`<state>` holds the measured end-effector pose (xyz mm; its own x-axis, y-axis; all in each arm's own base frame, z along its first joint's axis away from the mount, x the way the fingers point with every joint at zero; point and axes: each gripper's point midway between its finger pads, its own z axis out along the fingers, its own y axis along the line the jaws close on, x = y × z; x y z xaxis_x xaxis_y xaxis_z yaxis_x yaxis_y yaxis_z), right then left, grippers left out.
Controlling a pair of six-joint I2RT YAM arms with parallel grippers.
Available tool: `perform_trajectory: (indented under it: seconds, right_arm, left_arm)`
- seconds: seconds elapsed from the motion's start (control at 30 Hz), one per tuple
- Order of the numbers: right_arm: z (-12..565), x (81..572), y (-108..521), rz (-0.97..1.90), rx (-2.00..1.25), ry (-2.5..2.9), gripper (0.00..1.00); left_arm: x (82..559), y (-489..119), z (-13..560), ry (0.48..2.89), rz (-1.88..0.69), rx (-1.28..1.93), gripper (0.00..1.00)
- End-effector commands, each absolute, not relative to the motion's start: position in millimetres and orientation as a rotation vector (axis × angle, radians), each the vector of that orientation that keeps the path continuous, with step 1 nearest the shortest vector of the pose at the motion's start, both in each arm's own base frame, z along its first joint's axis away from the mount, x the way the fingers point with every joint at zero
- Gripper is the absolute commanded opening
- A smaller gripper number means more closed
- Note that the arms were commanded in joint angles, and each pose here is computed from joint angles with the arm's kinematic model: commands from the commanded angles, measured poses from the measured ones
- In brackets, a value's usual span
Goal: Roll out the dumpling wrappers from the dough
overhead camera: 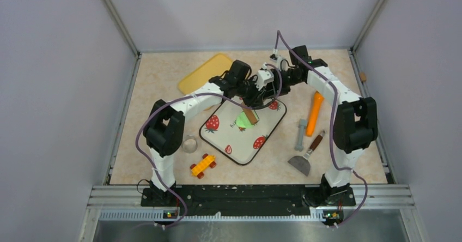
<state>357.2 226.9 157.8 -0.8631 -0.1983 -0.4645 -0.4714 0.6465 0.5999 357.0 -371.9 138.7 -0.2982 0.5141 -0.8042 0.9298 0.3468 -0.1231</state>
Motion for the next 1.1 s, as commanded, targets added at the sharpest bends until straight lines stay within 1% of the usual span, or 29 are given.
perform_trajectory:
  seconds: [0.0,0.3,0.63,0.73,0.8,1.0,1.03,1.07]
  right_arm:
    - [142,357,226,1.039,-0.577,2.53,0.0]
    - [104,361,210,0.903,-0.546,2.643,0.0]
    - [96,370,183,0.798,-0.465,2.681,0.0]
    - [105,371,181,0.846,-0.448,2.664,0.0]
    - [122,368,189,0.939,-0.464,2.622,0.0]
    - [189,363,203,1.062,-0.511,2.456,0.0]
    - [199,362,204,1.068,-0.511,2.433,0.0]
    - [207,361,205,1.073,-0.512,2.415,0.0]
  left_arm:
    - [384,-384,145,1.868,-0.767,1.202,0.0]
    - [395,-397,87,1.94,-0.797,1.165,0.0]
    - [400,-432,74,1.918,-0.869,1.138,0.0]
    - [396,-442,84,1.896,-0.888,1.142,0.0]
    - [395,-444,100,1.878,-0.9,1.128,0.0]
    - [387,-430,176,1.774,-0.875,1.11,0.01]
    - [383,-427,188,1.755,-0.869,1.117,0.04]
    - [378,-423,196,1.74,-0.864,1.13,0.21]
